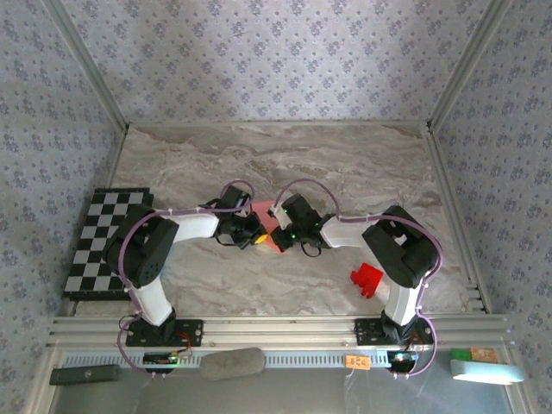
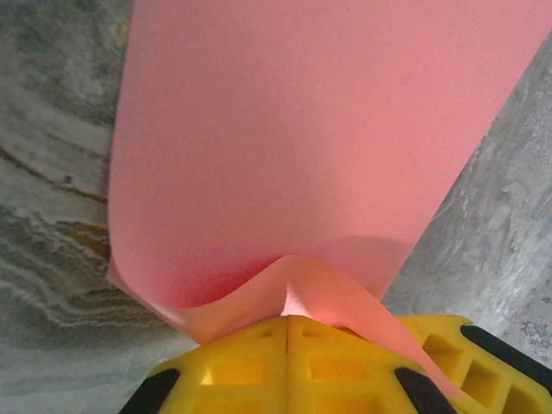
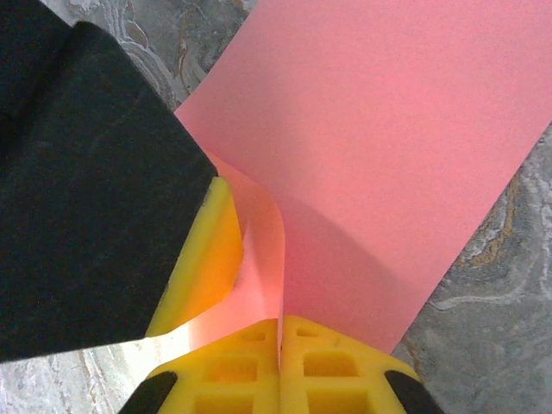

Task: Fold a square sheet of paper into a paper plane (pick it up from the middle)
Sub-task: Third fold the triangle at the center of the table.

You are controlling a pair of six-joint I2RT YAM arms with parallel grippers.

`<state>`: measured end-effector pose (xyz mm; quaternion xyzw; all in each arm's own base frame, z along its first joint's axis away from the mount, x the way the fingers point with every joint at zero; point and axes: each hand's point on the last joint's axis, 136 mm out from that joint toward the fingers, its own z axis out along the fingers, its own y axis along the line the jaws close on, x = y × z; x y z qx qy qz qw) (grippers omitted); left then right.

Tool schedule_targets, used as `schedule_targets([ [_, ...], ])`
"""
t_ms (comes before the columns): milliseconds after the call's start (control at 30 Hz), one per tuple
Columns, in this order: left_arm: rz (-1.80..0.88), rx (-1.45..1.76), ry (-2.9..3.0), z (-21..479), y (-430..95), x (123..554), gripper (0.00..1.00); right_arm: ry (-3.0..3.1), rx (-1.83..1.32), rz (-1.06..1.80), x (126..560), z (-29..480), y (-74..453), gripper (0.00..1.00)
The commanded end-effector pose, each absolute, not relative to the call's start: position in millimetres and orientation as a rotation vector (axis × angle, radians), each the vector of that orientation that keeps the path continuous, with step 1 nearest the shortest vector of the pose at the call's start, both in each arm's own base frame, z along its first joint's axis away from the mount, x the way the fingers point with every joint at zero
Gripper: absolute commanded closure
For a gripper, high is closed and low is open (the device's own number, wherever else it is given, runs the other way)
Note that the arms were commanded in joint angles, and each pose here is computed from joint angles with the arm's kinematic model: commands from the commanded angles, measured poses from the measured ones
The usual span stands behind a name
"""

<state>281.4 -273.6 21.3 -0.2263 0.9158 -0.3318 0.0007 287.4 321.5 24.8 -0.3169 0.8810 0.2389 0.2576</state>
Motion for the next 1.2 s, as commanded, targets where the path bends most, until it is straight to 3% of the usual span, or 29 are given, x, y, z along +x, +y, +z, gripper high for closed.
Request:
schedule_targets([
  [0, -0.981, -0.718, 2.906, 9, -268, 275, 0.94, 2.505, -0.847, 0.578, 280, -1, 306, 0.95],
  [467, -0.878, -0.775, 2.944, -4, -256, 267, 0.96, 2.466, -0.831, 0.628, 287, 20, 317, 0.92],
  [600, -0.855, -0.791, 2.954, -8, -253, 264, 0.97, 2.436, -0.799, 0.664, 293, 41, 320, 0.87],
  [800, -0.836, -0.809, 2.961, -13, -251, 263, 0.97, 2.403, -0.680, 0.714, 304, 76, 311, 0.71],
  [1167, -0.835, -0.833, 2.959, -15, -251, 263, 0.98, 2.516, -0.626, 0.919, 282, 77, 305, 0.64],
])
